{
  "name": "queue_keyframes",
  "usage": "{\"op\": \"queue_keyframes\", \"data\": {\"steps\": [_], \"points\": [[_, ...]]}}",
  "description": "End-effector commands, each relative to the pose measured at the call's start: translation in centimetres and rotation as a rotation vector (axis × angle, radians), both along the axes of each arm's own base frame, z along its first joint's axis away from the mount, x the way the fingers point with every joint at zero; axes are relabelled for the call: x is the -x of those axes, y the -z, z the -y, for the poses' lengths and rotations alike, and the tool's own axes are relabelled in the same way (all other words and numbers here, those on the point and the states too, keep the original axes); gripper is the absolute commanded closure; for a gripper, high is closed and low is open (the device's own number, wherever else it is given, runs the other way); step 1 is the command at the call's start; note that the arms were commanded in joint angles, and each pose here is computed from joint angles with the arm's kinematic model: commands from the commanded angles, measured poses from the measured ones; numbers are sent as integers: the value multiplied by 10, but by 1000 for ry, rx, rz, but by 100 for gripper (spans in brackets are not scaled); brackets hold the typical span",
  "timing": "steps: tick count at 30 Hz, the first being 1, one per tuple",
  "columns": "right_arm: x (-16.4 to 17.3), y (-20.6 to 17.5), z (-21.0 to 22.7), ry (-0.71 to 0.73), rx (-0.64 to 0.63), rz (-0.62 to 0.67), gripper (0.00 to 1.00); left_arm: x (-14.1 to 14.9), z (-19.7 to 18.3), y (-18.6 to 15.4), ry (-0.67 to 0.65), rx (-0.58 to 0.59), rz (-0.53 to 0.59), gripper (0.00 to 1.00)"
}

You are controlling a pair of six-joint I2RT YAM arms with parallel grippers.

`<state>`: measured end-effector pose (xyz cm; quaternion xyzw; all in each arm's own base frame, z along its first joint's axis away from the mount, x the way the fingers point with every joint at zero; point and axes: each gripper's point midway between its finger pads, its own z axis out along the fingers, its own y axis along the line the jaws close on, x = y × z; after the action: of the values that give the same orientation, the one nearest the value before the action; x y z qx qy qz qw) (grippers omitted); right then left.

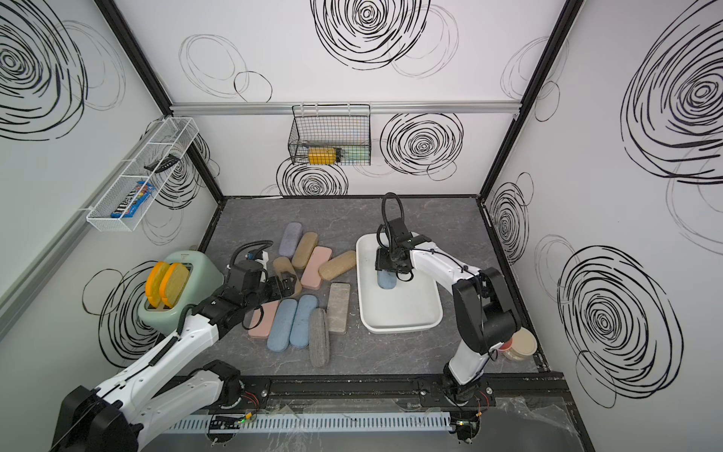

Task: Put the glasses cases into the storage boxes
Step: Place the glasses case in the storage box.

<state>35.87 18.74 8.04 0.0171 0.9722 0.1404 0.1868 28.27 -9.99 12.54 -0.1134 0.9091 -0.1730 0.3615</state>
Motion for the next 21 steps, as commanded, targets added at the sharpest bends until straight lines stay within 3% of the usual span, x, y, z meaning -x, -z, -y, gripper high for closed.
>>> {"op": "queue_keyframes", "data": {"steps": [1,21], "points": [[-14,-8,-18,-44,-53,48,54,-1,3,-1,7,8,2,0],[-27,32,-39,-79,-50,-11,51,-2,8,8,34,2,-41,0]]}}
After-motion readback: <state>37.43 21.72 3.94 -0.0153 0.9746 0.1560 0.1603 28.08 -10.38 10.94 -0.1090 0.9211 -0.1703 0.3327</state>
